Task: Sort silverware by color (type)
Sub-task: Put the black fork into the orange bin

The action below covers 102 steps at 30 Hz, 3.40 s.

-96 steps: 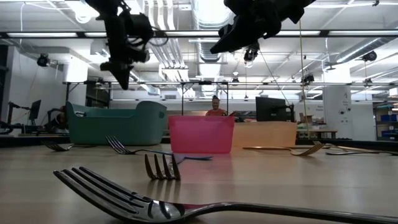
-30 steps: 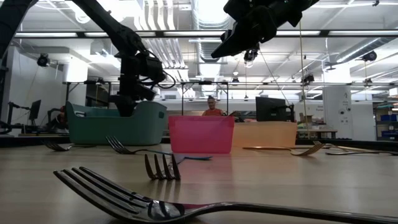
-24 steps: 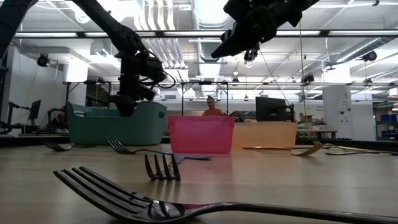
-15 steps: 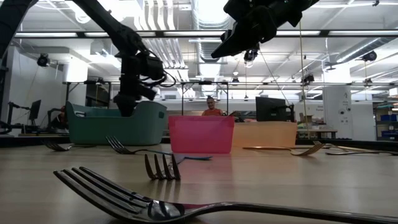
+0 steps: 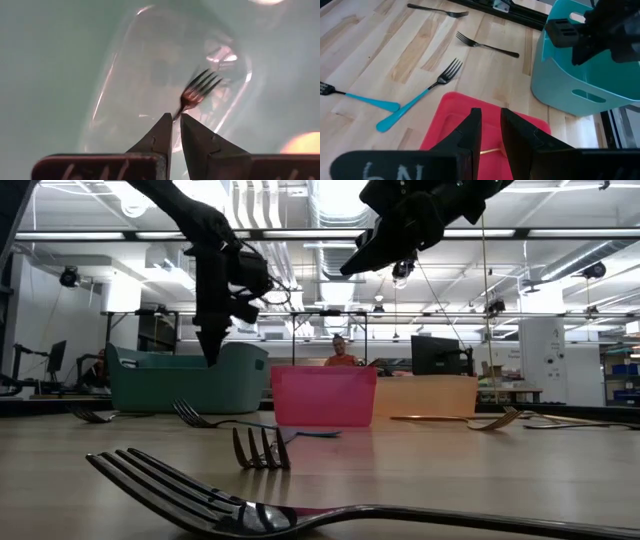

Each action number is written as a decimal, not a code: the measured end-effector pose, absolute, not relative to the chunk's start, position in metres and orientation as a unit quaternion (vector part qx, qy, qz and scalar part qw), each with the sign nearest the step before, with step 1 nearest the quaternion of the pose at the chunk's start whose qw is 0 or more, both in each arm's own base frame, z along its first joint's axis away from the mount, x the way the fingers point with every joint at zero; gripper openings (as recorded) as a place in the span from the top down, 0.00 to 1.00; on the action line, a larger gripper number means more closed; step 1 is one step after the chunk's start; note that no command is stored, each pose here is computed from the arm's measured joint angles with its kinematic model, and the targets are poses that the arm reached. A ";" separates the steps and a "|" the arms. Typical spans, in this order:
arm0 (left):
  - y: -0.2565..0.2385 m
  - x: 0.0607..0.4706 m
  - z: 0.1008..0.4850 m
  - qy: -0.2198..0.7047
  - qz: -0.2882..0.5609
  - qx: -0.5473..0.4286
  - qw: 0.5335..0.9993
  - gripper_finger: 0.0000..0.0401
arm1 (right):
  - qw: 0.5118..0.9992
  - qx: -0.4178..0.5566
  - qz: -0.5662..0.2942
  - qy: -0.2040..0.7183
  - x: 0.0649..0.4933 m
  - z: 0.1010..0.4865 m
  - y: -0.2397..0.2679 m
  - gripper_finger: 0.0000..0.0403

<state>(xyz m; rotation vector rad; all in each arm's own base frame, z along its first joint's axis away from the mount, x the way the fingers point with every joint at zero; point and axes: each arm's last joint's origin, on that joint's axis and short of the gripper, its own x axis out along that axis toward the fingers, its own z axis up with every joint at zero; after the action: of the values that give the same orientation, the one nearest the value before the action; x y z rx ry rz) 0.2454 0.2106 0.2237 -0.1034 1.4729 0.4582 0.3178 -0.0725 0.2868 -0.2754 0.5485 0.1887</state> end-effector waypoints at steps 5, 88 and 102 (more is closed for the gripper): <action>0.195 0.253 0.232 0.648 0.201 -0.051 0.733 0.95 | 0.949 -0.135 0.093 0.270 0.318 0.287 -0.072 0.84; -0.014 0.213 0.207 0.479 0.091 -0.156 0.859 0.95 | 0.947 -0.147 0.095 0.270 0.321 0.282 -0.075 0.84; -0.011 0.223 0.200 0.461 0.135 -0.098 0.872 0.95 | 0.947 -0.146 0.094 0.270 0.321 0.282 -0.075 0.84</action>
<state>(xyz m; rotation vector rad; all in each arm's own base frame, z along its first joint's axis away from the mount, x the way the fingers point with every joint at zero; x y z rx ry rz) 0.2230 -0.0106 0.2000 -0.2057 0.9635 0.2816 0.3207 -0.0747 0.2823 -0.2969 0.5494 0.1922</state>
